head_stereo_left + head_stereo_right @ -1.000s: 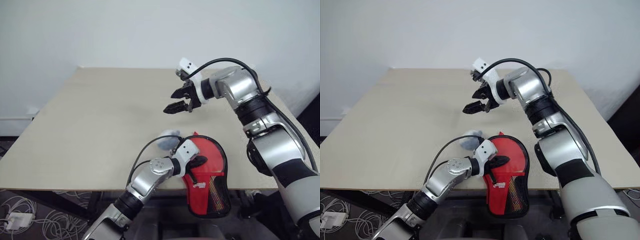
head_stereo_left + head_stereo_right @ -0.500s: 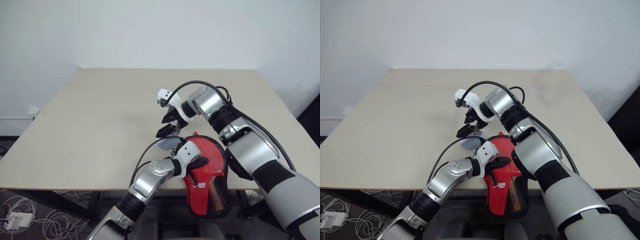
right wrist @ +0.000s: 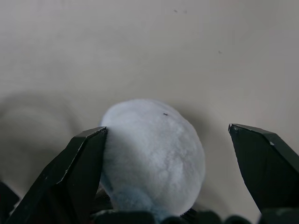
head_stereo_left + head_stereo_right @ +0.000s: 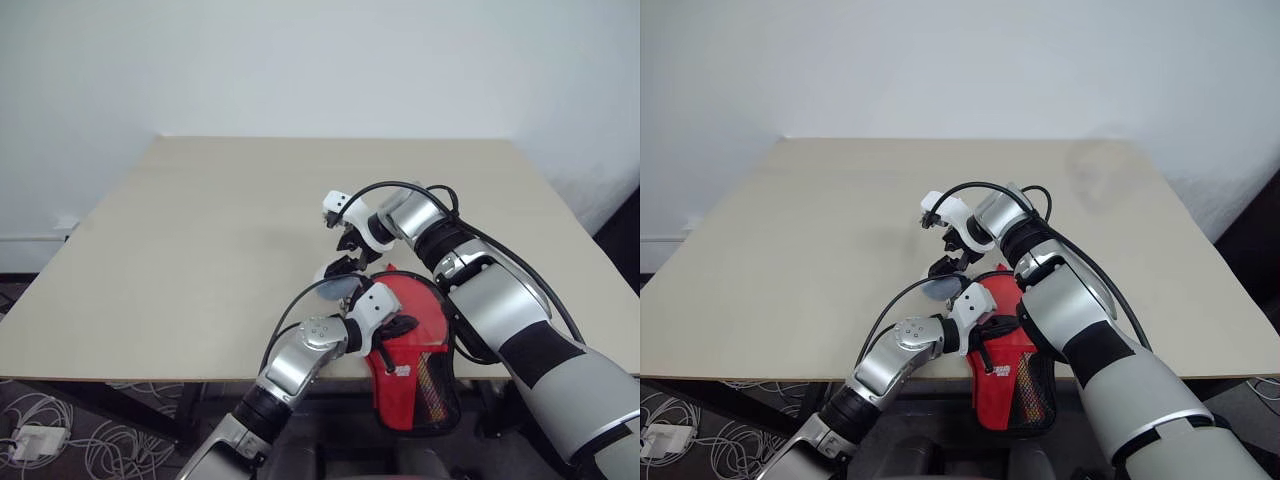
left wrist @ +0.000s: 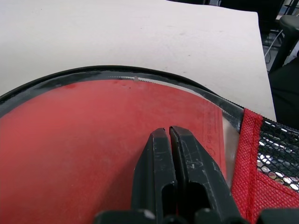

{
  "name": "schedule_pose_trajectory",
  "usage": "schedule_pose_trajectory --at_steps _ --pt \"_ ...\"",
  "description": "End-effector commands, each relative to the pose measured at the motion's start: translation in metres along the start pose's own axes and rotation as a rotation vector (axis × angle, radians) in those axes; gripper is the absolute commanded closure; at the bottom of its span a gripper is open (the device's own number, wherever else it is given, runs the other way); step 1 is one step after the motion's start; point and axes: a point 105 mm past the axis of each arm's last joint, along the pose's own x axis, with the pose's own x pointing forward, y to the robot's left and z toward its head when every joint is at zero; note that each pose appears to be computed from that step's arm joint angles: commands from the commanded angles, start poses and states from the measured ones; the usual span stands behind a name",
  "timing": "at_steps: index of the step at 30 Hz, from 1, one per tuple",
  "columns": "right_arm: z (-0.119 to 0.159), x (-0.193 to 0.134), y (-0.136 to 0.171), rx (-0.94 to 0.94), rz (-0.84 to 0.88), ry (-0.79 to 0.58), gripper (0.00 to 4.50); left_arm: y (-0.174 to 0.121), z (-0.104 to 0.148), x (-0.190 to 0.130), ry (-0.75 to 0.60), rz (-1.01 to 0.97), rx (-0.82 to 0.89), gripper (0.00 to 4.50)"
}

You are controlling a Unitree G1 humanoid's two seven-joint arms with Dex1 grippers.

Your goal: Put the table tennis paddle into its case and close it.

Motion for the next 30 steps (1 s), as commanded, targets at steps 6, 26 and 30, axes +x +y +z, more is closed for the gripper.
schedule_pose_trajectory --at_steps 6,26,30 --pt "0.005 0.0 0.0 -0.069 -0.017 0.026 0.18 -0.006 -0.022 0.0 0.086 -0.027 -0.028 4.5" --pt "0.007 -0.006 -0.004 -0.185 -0.02 0.025 4.48 -0.001 -0.023 0.0 0.105 -0.025 -0.036 4.5" --pt "0.012 -0.009 -0.011 -0.167 -0.079 -0.033 4.48 0.0 -0.024 0.0 0.108 -0.029 -0.034 4.5"
